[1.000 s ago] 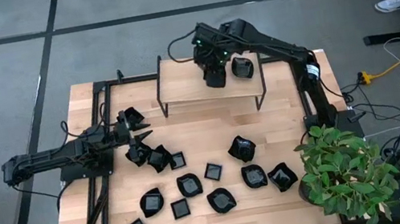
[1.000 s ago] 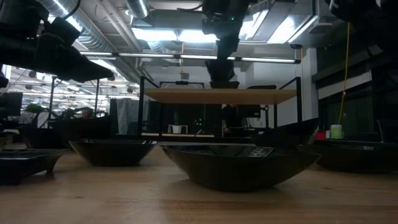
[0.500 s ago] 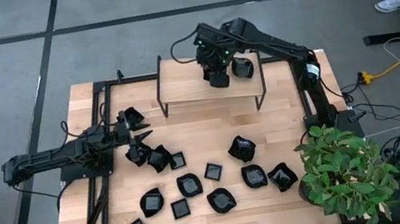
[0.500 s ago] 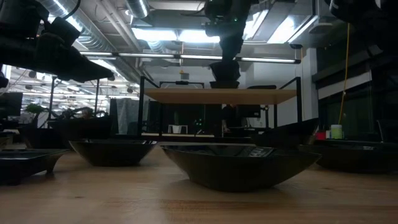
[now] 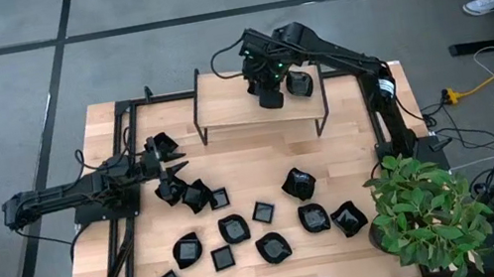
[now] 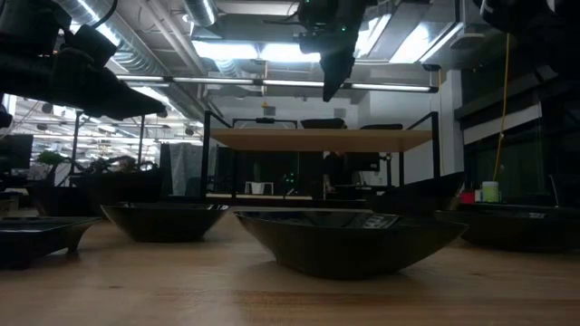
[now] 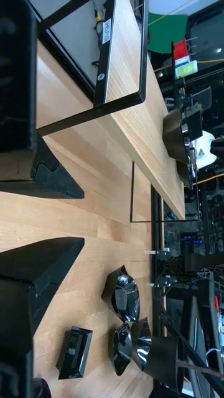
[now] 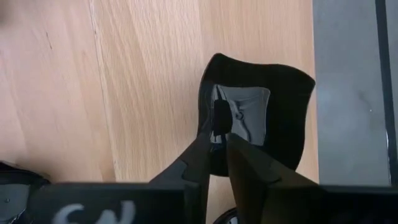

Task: Pick & Place Mini shaped plates
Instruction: Put the square plate on the shelf

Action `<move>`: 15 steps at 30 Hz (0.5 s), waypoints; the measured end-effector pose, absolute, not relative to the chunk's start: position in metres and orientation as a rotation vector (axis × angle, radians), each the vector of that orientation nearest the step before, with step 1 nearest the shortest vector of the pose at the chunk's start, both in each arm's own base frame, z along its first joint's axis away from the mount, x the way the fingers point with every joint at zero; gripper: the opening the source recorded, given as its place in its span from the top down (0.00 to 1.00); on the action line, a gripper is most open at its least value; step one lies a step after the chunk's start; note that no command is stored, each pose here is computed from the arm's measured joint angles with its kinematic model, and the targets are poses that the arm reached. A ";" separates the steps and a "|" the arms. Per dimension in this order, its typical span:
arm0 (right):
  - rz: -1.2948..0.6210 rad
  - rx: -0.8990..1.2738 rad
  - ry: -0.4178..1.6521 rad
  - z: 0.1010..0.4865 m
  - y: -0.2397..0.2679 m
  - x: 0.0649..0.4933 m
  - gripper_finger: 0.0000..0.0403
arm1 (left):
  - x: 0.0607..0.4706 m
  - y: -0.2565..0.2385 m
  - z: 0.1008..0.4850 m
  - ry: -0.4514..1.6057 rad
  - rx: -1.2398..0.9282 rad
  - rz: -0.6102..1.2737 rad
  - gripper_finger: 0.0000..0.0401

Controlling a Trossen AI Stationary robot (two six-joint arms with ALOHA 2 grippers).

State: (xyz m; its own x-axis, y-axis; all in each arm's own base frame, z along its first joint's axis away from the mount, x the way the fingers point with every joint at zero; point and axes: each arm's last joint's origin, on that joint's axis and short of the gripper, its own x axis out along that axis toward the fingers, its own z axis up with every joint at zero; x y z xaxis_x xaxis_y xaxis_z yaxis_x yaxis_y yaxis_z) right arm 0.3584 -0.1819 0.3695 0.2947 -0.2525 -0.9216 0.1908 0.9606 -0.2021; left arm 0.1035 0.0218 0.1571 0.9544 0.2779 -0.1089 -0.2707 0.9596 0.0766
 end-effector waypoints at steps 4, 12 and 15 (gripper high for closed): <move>-0.278 -0.041 1.229 0.369 -0.181 0.359 0.86 | 0.103 0.022 0.157 0.119 0.061 0.279 0.74; -0.068 0.071 1.148 0.370 -0.170 0.364 0.86 | 0.104 0.022 0.157 0.119 0.061 0.279 0.74; -0.029 0.064 1.139 0.370 -0.165 0.367 0.86 | 0.103 0.022 0.157 0.119 0.061 0.279 0.74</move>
State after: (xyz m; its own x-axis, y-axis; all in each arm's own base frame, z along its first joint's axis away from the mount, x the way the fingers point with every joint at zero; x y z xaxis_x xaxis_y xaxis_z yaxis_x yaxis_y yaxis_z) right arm 0.3666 -0.1655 0.3699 0.4182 0.0091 -0.9083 0.0560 0.9978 0.0358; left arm 0.1035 0.0218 0.1573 0.9544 0.2782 -0.1082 -0.2710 0.9595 0.0766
